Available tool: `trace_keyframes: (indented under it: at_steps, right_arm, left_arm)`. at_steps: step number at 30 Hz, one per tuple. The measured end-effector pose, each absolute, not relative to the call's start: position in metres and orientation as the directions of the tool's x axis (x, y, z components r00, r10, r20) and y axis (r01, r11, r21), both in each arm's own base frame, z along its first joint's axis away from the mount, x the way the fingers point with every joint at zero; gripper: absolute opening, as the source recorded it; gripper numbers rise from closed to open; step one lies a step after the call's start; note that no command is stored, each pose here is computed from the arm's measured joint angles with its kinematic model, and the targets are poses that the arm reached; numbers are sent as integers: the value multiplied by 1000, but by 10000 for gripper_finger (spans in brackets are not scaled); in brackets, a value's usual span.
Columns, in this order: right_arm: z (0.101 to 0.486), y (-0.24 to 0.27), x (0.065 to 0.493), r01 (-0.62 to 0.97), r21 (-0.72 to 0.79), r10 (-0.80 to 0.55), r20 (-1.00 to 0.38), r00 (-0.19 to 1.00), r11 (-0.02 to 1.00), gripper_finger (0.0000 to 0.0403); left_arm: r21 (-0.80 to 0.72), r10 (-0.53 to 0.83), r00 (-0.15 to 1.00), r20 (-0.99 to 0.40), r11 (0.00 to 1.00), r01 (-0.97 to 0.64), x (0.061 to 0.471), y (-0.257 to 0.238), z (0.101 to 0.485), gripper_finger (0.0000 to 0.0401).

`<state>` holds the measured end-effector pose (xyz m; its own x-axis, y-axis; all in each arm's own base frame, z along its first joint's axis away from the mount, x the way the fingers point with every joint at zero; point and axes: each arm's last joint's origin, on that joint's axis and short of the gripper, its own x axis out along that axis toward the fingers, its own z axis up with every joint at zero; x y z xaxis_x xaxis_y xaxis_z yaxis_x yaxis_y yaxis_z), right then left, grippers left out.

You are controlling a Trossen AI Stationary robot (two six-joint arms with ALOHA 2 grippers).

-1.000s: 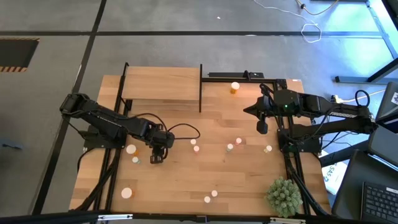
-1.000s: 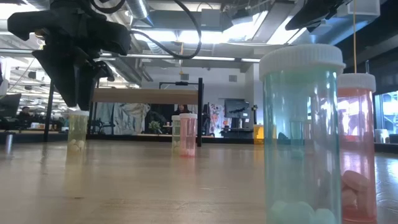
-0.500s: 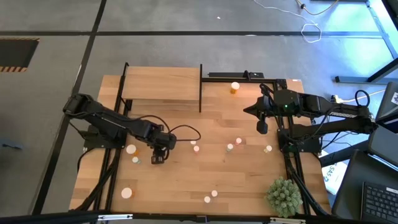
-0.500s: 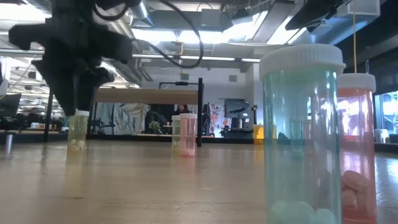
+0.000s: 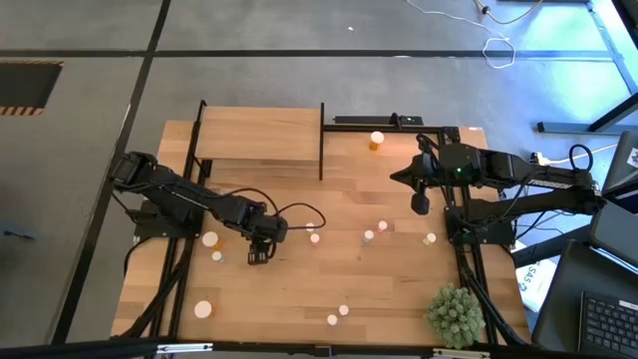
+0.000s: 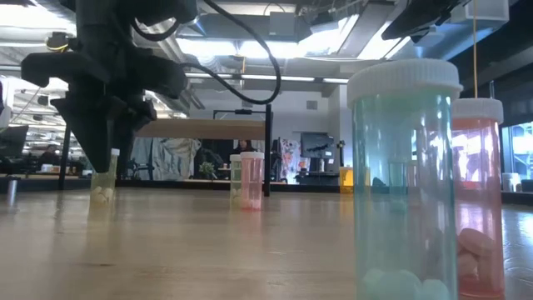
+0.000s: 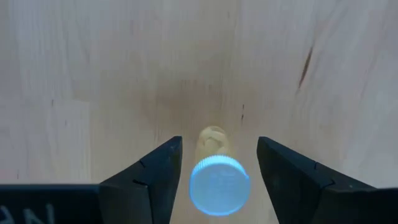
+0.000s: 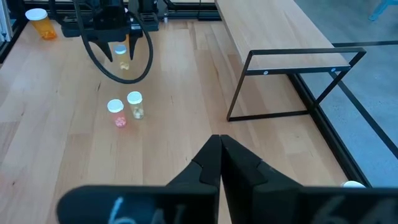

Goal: Pick and place medicine bottles onto shelf by color
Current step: Put the left small yellow pill on the shelf

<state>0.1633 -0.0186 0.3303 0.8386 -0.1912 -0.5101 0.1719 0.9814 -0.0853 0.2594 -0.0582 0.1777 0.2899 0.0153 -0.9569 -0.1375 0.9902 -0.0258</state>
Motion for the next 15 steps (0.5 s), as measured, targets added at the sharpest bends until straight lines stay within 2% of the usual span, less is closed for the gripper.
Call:
trace_keyframes:
  at_steps: [15]
  right_arm:
    - [330,-19,163,173,-84,-191,-510,839,981,13]
  left_arm:
    - [-18,27,274,-961,987,-160,258,-58,177,197]
